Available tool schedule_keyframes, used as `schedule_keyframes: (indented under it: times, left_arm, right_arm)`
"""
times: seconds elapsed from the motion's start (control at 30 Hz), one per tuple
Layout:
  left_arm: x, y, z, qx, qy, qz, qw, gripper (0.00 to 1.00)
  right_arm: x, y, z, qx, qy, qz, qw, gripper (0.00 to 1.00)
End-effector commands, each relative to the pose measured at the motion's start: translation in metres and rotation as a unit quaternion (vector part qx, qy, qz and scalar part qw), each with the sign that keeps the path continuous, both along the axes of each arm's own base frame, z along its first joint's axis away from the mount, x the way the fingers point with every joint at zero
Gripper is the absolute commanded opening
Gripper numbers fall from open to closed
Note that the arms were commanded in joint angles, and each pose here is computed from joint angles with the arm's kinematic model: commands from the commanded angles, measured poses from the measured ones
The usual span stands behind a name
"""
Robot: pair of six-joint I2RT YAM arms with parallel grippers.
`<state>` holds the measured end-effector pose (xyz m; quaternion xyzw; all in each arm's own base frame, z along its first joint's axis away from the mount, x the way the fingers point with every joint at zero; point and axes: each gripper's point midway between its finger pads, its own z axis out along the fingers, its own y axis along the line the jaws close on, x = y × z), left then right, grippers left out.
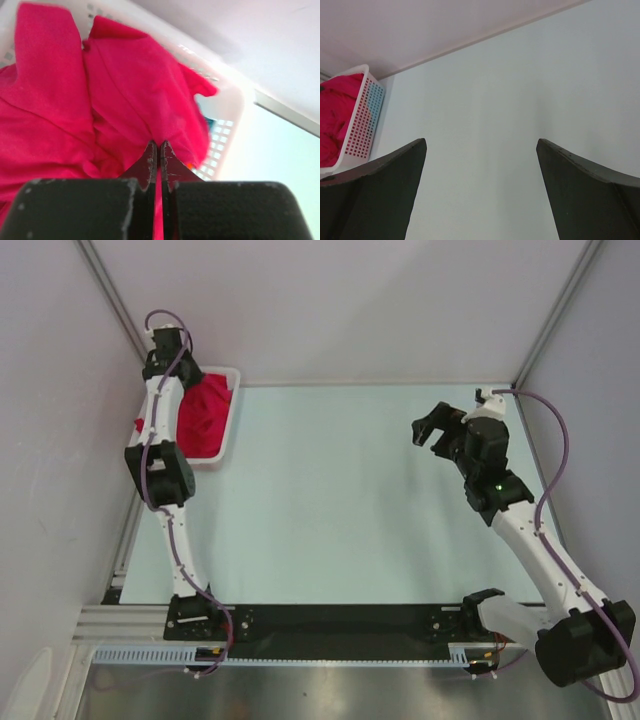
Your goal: Fold and stack the t-shirts
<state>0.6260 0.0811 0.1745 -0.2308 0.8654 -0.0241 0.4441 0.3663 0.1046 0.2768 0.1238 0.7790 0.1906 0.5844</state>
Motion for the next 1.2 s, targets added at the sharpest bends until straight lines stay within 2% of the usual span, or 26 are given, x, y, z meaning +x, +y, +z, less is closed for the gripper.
schedule_keyframes:
  times: [0.0,0.07,0.1,0.27,0.43,0.57,0.67,0.73,0.77,0.87,0.9,0.93,0.97,1.0,1.07,1.1,1.17]
  left_arm:
    - [-0.035,-0.042,0.234,0.034,-0.223,-0.026,0.974,0.00]
    - [-0.057,-0.056,0.286,0.048,-0.274,-0.033,0.960,0.00]
    - [-0.080,-0.069,0.321,0.051,-0.306,-0.042,0.950,0.00]
    - [-0.148,-0.114,0.405,0.044,-0.392,-0.077,0.916,0.00]
    - [-0.243,-0.156,0.492,0.020,-0.498,-0.133,0.856,0.00]
    - [-0.294,-0.189,0.520,-0.003,-0.536,-0.195,0.821,0.00]
    - [-0.318,-0.214,0.517,-0.029,-0.533,-0.241,0.811,0.00]
    - [-0.323,-0.244,0.500,-0.043,-0.511,-0.289,0.808,0.00]
    - [-0.335,-0.262,0.496,-0.057,-0.506,-0.319,0.799,0.00]
    - [-0.324,-0.304,0.444,-0.063,-0.447,-0.348,0.821,0.00]
    - [-0.324,-0.339,0.394,-0.062,-0.398,-0.380,0.833,0.00]
    - [-0.319,-0.352,0.366,-0.052,-0.378,-0.380,0.843,0.00]
    - [-0.316,-0.365,0.351,-0.058,-0.381,-0.374,0.844,0.00]
    - [-0.305,-0.382,0.288,-0.042,-0.327,-0.380,0.865,0.00]
    - [-0.290,-0.394,0.238,-0.046,-0.285,-0.370,0.883,0.00]
    - [-0.277,-0.398,0.189,-0.024,-0.242,-0.359,0.901,0.00]
    - [-0.264,-0.406,0.157,-0.012,-0.227,-0.352,0.908,0.00]
  right_arm:
    - [-0.005,-0.016,0.013,0.012,-0.007,-0.038,0.999,1.00]
    - [-0.010,-0.024,0.013,0.016,0.003,-0.055,0.998,1.00]
    - [-0.012,-0.025,0.014,0.017,0.004,-0.058,0.998,1.00]
    - [-0.031,-0.033,0.023,0.027,-0.001,-0.066,0.997,1.00]
    - [-0.052,-0.045,0.041,0.030,-0.024,-0.083,0.996,1.00]
    - [-0.067,-0.057,0.044,0.035,-0.017,-0.111,0.993,1.00]
    - [-0.078,-0.073,0.046,0.037,-0.010,-0.150,0.988,1.00]
    - [-0.085,-0.082,0.047,0.031,-0.006,-0.169,0.985,1.00]
    - [-0.090,-0.085,0.050,0.031,-0.010,-0.174,0.984,1.00]
    - [-0.102,-0.098,0.052,0.027,-0.004,-0.204,0.979,1.00]
    - [-0.104,-0.100,0.051,0.023,-0.001,-0.208,0.978,1.00]
    - [-0.108,-0.102,0.047,0.017,0.008,-0.210,0.978,1.00]
    - [-0.110,-0.102,0.049,0.013,0.009,-0.208,0.978,1.00]
    - [-0.111,-0.103,0.047,0.008,0.014,-0.207,0.978,1.00]
    - [-0.115,-0.102,0.040,-0.005,0.033,-0.198,0.980,1.00]
    - [-0.114,-0.102,0.037,-0.011,0.041,-0.198,0.979,1.00]
    - [-0.115,-0.099,0.030,-0.017,0.054,-0.188,0.980,1.00]
